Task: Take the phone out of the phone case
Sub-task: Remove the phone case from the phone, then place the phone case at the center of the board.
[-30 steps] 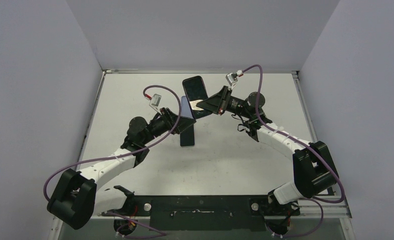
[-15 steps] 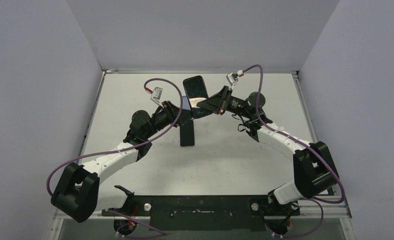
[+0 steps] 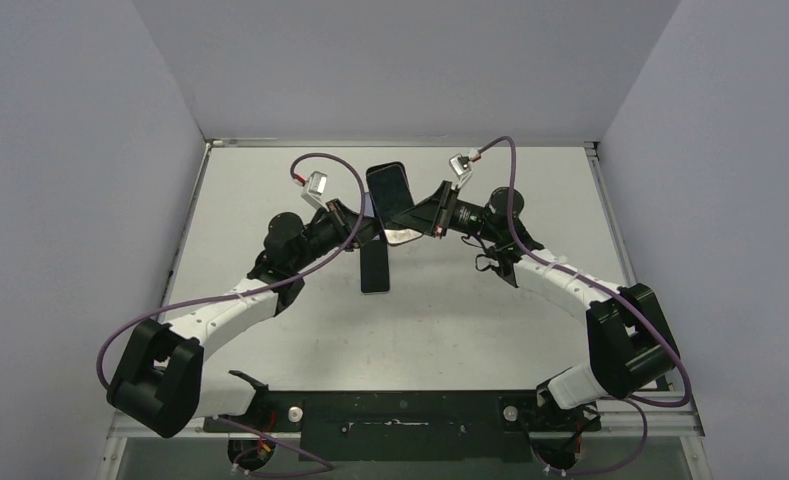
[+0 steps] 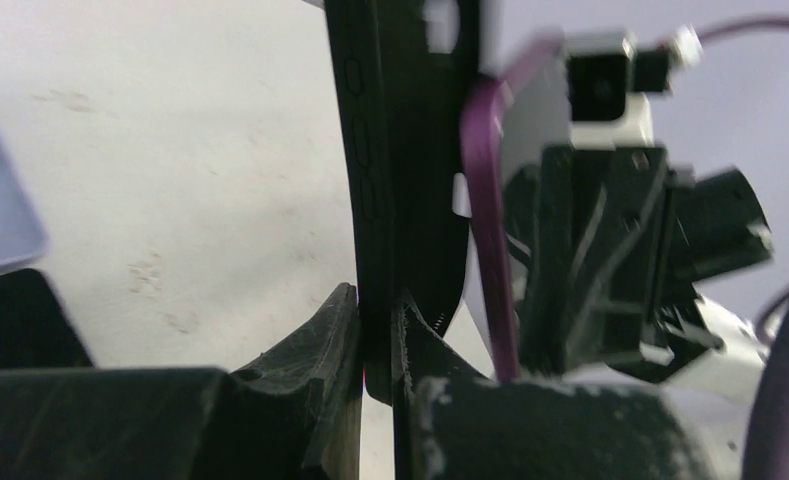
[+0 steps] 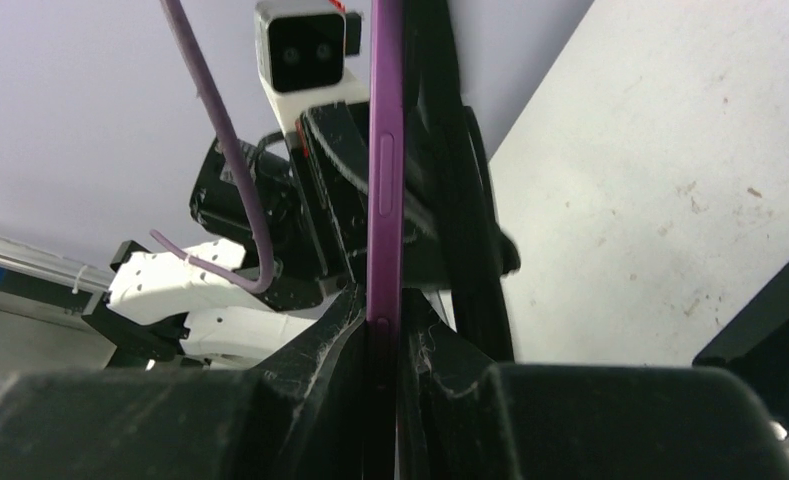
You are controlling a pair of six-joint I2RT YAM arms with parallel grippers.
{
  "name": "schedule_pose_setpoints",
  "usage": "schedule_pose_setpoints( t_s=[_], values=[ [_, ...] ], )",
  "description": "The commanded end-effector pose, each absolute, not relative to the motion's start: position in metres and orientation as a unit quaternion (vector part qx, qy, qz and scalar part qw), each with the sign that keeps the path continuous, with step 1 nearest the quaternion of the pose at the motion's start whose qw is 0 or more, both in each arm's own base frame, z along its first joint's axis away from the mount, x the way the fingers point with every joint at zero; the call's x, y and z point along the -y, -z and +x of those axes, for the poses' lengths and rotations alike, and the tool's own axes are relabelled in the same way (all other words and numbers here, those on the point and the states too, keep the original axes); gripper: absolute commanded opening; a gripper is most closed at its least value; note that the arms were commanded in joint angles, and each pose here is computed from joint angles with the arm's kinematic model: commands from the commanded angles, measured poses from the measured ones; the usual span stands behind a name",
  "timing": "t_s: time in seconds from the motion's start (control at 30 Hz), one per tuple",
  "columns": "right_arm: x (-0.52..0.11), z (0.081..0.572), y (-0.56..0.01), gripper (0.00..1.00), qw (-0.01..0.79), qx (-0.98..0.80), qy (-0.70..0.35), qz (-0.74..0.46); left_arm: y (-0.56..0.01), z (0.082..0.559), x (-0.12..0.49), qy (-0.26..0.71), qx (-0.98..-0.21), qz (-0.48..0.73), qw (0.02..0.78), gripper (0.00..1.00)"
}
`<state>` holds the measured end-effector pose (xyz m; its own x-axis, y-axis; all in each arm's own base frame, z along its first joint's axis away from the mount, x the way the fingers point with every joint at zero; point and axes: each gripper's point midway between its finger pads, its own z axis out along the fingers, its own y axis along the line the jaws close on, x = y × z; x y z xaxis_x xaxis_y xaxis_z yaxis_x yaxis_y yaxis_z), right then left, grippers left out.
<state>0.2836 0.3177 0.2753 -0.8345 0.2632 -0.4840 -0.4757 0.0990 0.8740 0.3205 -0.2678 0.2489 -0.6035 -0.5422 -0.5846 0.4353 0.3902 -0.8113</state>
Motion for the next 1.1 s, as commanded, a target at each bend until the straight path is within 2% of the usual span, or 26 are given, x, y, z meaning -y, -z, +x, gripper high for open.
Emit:
schedule_pose_setpoints(
  t_s=[0.0,0.3,0.57,0.9,1.07],
  values=[
    [-0.325,0.256,-0.284,0.0,0.277,-0.682,-0.659,-0.155,-0.267,0.366,0.23,0.497,-0.696,-0.103,0.508,0.0],
    [-0.314,0.264,-0.268,0.0,0.288,-0.712,-0.62,-0.161,-0.215,0.394,0.188,0.367,-0.767,-0.097,0.517,0.0],
    [-0.29,0.278,-0.259,0.0,0.313,-0.737,-0.577,-0.161,-0.16,0.419,0.157,0.297,-0.841,0.002,0.453,0.0],
    [-0.277,0.284,-0.257,0.0,0.326,-0.744,-0.563,-0.153,-0.094,0.447,0.139,0.301,-0.881,0.034,0.363,0.0],
    [-0.274,0.286,-0.257,0.0,0.33,-0.746,-0.56,-0.146,-0.075,0.461,0.142,0.322,-0.882,0.03,0.344,0.0]
  ],
)
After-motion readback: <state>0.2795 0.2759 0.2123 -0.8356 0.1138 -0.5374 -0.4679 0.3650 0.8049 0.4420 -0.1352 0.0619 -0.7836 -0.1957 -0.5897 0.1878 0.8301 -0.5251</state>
